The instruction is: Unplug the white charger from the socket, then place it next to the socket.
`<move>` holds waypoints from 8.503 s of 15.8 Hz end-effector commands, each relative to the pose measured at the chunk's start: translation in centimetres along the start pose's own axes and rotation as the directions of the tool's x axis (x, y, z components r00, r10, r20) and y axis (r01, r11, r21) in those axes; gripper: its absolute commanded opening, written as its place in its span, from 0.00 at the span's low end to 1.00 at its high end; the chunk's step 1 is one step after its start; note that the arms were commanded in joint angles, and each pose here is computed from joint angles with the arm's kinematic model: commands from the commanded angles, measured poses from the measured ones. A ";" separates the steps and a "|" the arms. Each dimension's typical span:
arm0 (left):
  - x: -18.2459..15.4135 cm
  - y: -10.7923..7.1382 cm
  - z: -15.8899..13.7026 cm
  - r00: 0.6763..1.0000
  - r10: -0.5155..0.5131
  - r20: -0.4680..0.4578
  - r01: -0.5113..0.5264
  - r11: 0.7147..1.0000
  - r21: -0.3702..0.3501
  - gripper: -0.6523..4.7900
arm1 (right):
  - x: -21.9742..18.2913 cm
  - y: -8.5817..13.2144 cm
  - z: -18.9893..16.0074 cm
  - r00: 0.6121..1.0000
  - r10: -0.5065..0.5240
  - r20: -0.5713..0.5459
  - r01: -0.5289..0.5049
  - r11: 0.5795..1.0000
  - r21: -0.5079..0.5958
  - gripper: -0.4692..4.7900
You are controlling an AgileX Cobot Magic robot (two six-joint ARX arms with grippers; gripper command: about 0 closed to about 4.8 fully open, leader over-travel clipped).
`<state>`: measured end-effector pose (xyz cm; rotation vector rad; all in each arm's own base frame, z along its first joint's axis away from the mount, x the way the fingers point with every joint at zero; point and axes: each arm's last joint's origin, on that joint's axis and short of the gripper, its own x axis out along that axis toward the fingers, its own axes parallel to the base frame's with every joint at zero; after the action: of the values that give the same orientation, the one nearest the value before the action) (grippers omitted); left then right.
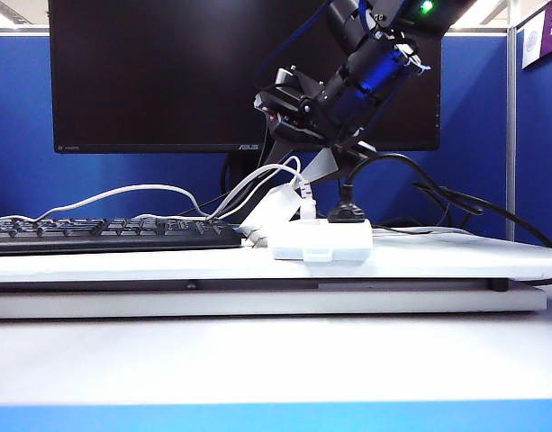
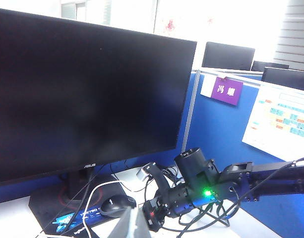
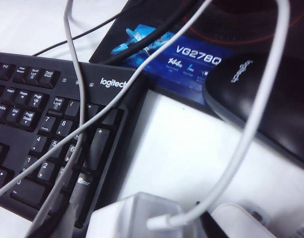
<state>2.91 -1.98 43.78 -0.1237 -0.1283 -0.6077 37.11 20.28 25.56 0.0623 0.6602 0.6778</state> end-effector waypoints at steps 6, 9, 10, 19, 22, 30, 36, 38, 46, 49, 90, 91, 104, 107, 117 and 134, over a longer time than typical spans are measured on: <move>0.0 0.0 0.1 1.000 -0.004 0.003 0.004 1.000 -0.003 0.11 | -2.2 0.7 0.5 0.999 -0.016 -0.044 0.012 0.996 -0.086 0.08; 0.0 0.0 0.0 1.000 -0.004 -0.001 0.004 1.000 -0.003 0.11 | -2.2 0.7 0.4 0.999 -0.016 -0.046 0.012 0.996 -0.085 0.08; 0.0 0.0 0.0 1.000 -0.004 -0.001 0.004 1.000 -0.003 0.11 | -2.1 0.7 0.5 0.999 -0.015 -0.040 0.011 0.996 -0.087 0.08; 0.0 0.0 0.0 1.000 -0.004 -0.001 0.004 1.000 -0.003 0.11 | -2.7 1.2 -0.3 0.980 0.141 -0.142 -0.154 0.984 -0.087 0.08; 0.0 0.0 0.0 1.000 -0.004 -0.002 0.004 1.000 -0.003 0.11 | -2.7 1.7 -0.2 0.966 0.219 -0.138 -0.232 0.969 -0.086 0.08; 0.0 0.0 0.0 1.000 -0.004 -0.002 0.004 1.000 -0.004 0.11 | 1.9 0.4 -2.0 0.992 0.000 -0.127 -0.014 0.993 -0.115 0.08; 0.0 0.0 0.0 1.000 -0.004 -0.002 0.004 1.000 -0.003 0.11 | -1.6 1.7 0.7 1.000 0.024 -0.001 -0.024 0.987 -0.158 0.08; 0.0 0.0 0.0 1.000 -0.004 -0.002 0.004 1.000 -0.003 0.11 | -3.9 2.4 2.0 0.998 0.028 0.062 -0.015 0.979 -0.205 0.08; -0.8 -0.1 1.2 0.999 -0.008 0.043 0.008 1.000 0.006 0.11 | -27.0 8.8 6.5 0.793 0.164 0.587 0.052 0.942 -0.333 0.08; -2.6 -0.3 2.2 0.997 -0.031 0.076 0.025 0.997 0.073 0.11 | -36.2 10.7 3.3 0.710 0.196 0.677 0.087 0.929 -0.361 0.08; 1.6 2.7 -29.9 0.914 0.081 -0.396 -0.072 0.997 0.038 0.11 | -20.9 1.1 -27.9 0.918 -0.203 0.342 0.232 0.972 -0.048 0.08; 1.6 2.7 -29.8 0.916 0.080 -0.393 -0.071 0.997 0.037 0.11 | -20.9 1.1 -27.8 0.910 -0.225 0.347 0.254 0.967 -0.038 0.08; 1.6 4.6 -28.8 0.919 0.265 -0.291 -0.269 0.963 0.028 0.11 | -21.5 -1.6 -27.4 0.753 -0.456 0.475 0.449 0.883 0.135 0.08; 1.2 6.0 -28.8 0.876 0.406 -0.261 -0.408 0.912 0.046 0.11 | -21.6 -1.9 -27.5 0.740 -0.480 0.471 0.467 0.871 0.153 0.08; 0.3 7.2 -29.3 0.781 0.543 -0.309 -0.550 0.832 0.072 0.11 | -21.4 -1.7 -27.5 0.779 -0.418 0.467 0.413 0.903 0.119 0.08; 0.4 7.1 -29.2 0.797 0.521 -0.306 -0.529 0.846 0.063 0.11 | -21.9 -2.5 -27.6 0.713 -0.534 0.455 0.507 0.840 0.192 0.08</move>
<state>9.78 -0.87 14.66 -0.0788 0.2105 -0.0627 9.55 0.94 14.94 0.0932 0.1737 0.0783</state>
